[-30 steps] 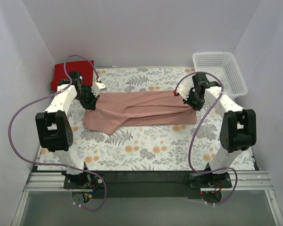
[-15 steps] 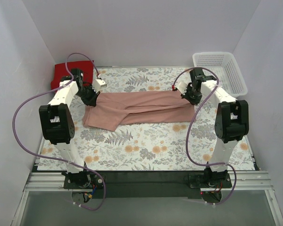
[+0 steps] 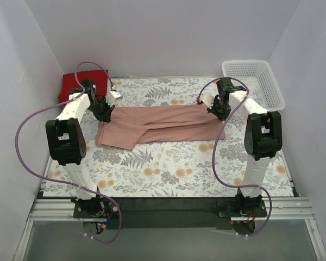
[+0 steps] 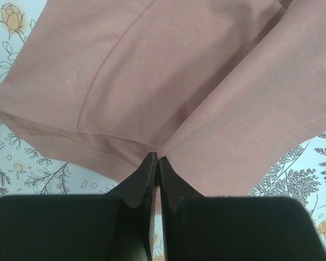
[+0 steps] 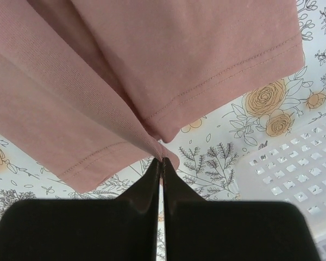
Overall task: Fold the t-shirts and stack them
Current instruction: Fold the tshirt
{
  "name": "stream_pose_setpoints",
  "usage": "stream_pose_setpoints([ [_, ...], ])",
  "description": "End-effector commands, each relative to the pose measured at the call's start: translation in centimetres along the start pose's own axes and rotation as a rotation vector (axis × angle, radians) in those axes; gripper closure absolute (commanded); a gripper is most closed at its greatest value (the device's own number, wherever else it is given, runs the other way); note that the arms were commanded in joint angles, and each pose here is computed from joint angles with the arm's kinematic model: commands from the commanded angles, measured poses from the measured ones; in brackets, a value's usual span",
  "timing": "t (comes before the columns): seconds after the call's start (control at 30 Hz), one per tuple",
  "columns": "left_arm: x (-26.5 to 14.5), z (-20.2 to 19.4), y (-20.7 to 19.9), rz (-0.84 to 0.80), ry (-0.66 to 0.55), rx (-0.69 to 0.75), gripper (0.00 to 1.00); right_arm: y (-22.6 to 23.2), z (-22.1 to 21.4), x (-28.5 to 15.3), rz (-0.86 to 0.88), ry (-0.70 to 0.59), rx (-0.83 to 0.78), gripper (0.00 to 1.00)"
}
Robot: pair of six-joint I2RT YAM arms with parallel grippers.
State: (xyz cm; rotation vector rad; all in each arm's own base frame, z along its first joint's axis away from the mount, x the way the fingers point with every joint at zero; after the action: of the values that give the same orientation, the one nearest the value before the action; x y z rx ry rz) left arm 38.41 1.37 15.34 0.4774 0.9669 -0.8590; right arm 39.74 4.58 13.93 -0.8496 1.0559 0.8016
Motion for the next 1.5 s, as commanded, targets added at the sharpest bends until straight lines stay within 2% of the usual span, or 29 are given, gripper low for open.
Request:
stream_pose_setpoints([
  [0.0,0.2,0.1,1.1,0.044,-0.011,-0.002,1.0,-1.3,0.3,-0.3,-0.029,0.01,-0.022,0.99],
  [0.03,0.5,-0.1,1.1,0.046,-0.005,-0.009,1.0,-1.7,0.6,-0.4,-0.04,0.003,-0.008,0.98],
  [0.1,0.7,-0.5,1.5,0.07,-0.005,-0.045,0.96,-2.1,0.6,-0.3,-0.058,0.023,0.012,0.83],
  [0.13,0.6,-0.5,1.6,0.072,-0.014,-0.062,0.87,-2.3,0.9,-0.6,-0.071,0.014,0.033,0.59],
  [0.23,-0.7,-0.6,1.9,0.062,-0.063,-0.151,0.68,-2.0,1.1,-2.1,-0.083,-0.017,0.055,0.43],
  [0.37,-3.3,-2.3,1.5,0.062,-0.117,-0.27,0.55,0.5,0.7,-3.8,-0.016,-0.077,0.136,0.43],
  [0.57,-4.0,-6.8,-2.0,-0.031,-0.118,-0.441,0.46,4.1,-1.2,-4.6,0.095,-0.106,0.301,0.48],
  [0.63,-3.9,-8.2,-3.6,-0.046,-0.111,-0.475,0.45,5.0,-2.1,-4.1,0.123,-0.086,0.365,0.5],
  [0.93,-2.3,-10.4,-5.2,-0.036,-0.076,-0.496,0.44,5.1,-3.3,-1.8,0.181,-0.052,0.535,0.48],
  [1.47,-1.4,-10.7,-4.6,-0.034,-0.082,-0.496,0.5,4.1,-4.3,0.3,0.206,-0.021,0.636,0.46],
])
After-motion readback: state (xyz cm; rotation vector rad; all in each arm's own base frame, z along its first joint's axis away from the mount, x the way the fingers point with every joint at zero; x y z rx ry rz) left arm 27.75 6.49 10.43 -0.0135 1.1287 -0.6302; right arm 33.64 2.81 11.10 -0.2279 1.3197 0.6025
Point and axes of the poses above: each gripper's point midway between its finger pads, its own x axis out along the fingers, its own y axis along the line the jaws close on, z = x × y, the point moved 8 cm from there along -x, back along the fingers, and after that the axes turned 1 degree about x, right-handed, at the moved point
